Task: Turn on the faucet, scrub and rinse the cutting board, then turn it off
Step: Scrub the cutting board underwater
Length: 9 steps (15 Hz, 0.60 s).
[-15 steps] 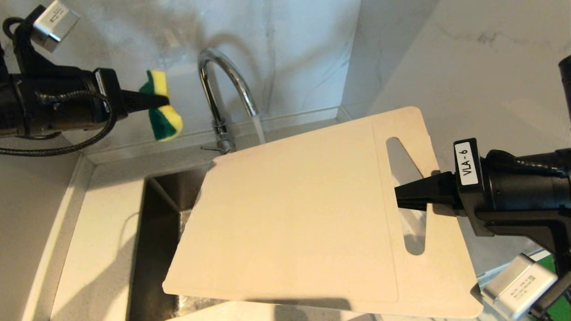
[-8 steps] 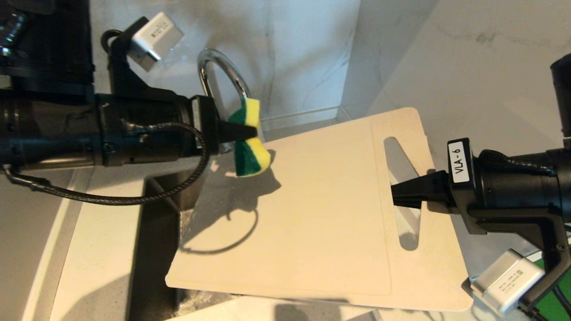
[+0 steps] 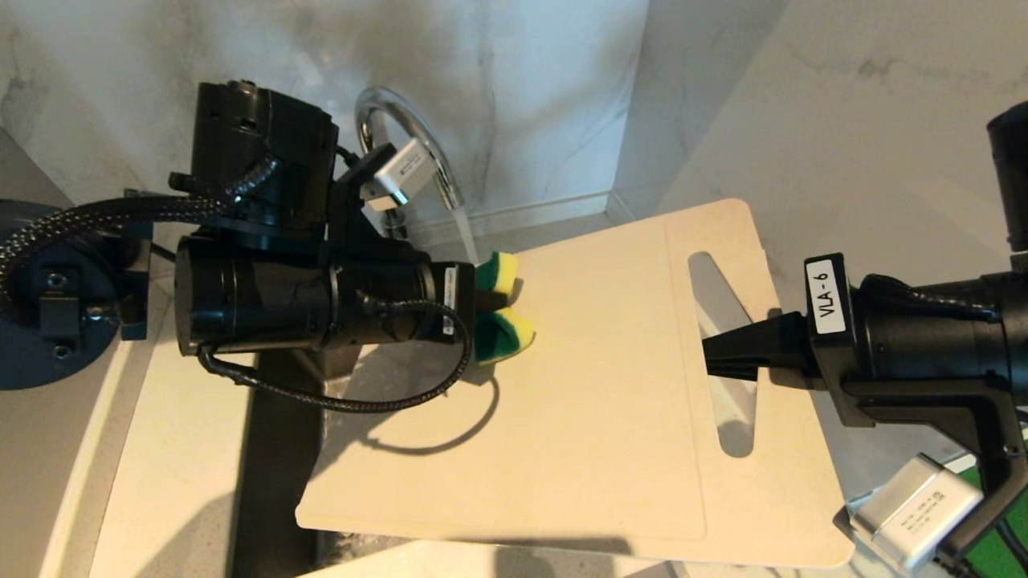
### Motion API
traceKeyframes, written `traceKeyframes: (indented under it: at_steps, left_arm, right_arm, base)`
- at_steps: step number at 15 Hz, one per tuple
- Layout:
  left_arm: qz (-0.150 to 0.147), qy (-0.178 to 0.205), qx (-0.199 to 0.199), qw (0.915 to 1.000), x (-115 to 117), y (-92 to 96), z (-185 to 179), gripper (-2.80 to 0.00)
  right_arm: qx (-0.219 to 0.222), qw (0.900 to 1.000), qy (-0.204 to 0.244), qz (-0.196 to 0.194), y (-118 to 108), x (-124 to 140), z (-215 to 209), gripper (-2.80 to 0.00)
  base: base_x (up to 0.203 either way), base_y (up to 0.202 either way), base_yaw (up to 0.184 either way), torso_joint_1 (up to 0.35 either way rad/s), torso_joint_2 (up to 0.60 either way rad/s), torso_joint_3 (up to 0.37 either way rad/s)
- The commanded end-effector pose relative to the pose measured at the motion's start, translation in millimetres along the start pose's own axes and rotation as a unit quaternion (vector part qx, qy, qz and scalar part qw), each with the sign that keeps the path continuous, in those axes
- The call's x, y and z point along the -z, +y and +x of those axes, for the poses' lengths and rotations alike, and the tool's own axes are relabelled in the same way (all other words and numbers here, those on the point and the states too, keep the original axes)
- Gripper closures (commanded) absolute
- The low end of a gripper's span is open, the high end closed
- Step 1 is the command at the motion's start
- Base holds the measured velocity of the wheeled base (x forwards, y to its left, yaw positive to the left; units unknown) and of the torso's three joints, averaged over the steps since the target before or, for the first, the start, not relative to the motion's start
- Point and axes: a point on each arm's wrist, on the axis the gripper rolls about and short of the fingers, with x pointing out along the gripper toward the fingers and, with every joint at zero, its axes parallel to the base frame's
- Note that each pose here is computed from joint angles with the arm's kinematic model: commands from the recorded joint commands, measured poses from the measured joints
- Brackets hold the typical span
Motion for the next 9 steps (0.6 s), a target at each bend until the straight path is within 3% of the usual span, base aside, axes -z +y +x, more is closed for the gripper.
traceKeyframes:
  at_steps: [1,9]
  left_arm:
    - [0.002,0.024,-0.018,0.9995,11.9,12.6,8.8,0.00]
    - [-0.013,0.034,-0.065,0.9972,32.2,75.9,-18.0,0.00]
  right_arm:
    - [0.002,1.000,-0.002,-0.007,0.0,0.0,0.1,0.00]
    - [0.003,1.000,-0.002,-0.007,-0.5,0.3,-0.1,0.00]
  base:
    - [0.000,0.000,0.000,0.000,0.00,0.000]
    - [0.000,0.000,0.000,0.000,0.00,0.000]
